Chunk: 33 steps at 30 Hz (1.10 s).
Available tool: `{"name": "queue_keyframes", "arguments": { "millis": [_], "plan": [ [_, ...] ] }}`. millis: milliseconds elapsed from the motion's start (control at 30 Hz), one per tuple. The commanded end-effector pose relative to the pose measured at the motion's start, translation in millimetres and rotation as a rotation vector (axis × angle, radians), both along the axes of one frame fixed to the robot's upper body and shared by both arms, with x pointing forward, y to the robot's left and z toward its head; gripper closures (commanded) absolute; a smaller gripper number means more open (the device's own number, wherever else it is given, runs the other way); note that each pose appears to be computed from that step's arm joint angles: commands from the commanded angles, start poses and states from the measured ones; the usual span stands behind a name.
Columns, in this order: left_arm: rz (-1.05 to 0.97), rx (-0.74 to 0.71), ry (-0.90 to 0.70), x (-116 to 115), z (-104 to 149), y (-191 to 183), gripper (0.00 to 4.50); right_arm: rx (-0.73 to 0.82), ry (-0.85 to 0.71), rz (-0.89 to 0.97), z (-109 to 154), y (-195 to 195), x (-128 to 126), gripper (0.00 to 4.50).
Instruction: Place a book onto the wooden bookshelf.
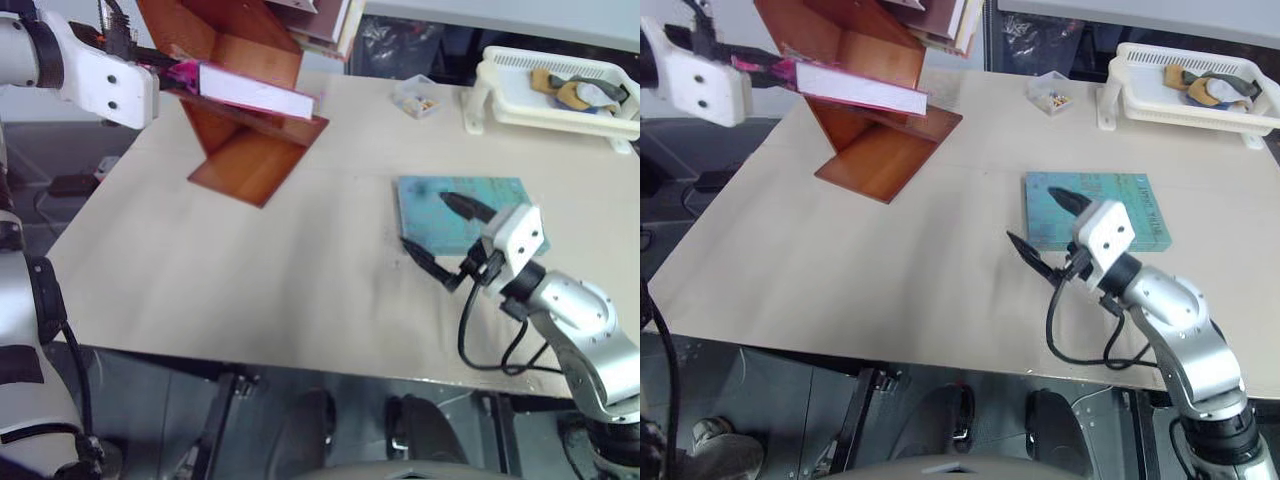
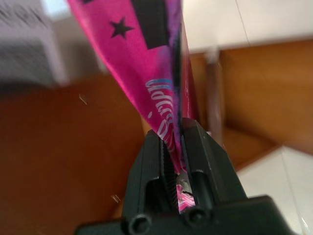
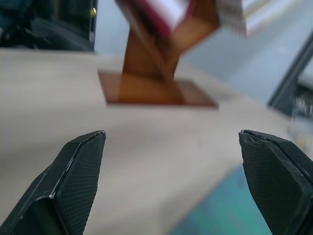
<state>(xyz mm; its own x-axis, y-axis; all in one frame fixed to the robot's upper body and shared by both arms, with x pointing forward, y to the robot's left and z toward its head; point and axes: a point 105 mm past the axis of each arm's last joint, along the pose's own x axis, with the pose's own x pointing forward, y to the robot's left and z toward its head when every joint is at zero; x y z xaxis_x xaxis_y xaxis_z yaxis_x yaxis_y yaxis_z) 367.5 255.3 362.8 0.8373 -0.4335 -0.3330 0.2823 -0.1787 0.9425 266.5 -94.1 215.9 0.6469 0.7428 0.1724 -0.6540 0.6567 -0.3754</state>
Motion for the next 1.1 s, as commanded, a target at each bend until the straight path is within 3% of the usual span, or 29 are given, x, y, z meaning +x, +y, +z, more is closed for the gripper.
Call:
{"name": "queue_keyframes", "arguments": {
  "millis": [33, 267, 467, 500, 667, 767, 967, 1100],
  "plan": [
    [0.068, 0.009, -0.026, 8.5, 4.8, 7.3, 4.48, 0.011, -0.039, 0.001, 22.7, 7.0, -8.8, 0.00],
    [0.006, -0.020, -0.018, 28.4, -6.6, -20.0, 4.48, 0.024, -0.041, -0.003, 41.8, 11.8, -12.1, 0.00],
    [0.074, 0.013, 0.033, 35.0, -20.6, -9.3, 4.48, 0.012, -0.028, -0.009, 44.4, 10.9, -13.7, 0.00],
    [0.088, 0.009, 0.040, 36.0, -22.7, -6.7, 3.59, 0.011, -0.026, -0.009, 44.4, 11.2, -13.7, 0.00],
    [0.070, -0.032, 0.022, 33.1, -19.5, -4.8, 1.23, 0.008, -0.008, -0.014, 41.9, 9.5, -15.1, 0.00],
    [0.028, -0.075, -0.007, 25.0, -11.7, -3.1, 0.38, 0.005, 0.002, -0.017, 39.9, 8.4, -14.5, 0.00],
    [-0.095, -0.311, -0.013, -3.9, 3.4, 8.6, 0.38, -0.004, 0.021, -0.005, 36.7, 7.0, -13.1, 0.00],
    [-0.137, -0.505, 0.085, -22.9, -5.4, 20.3, 0.38, -0.018, 0.047, 0.004, 31.1, 5.3, -11.7, 0.00]
  ]
}}
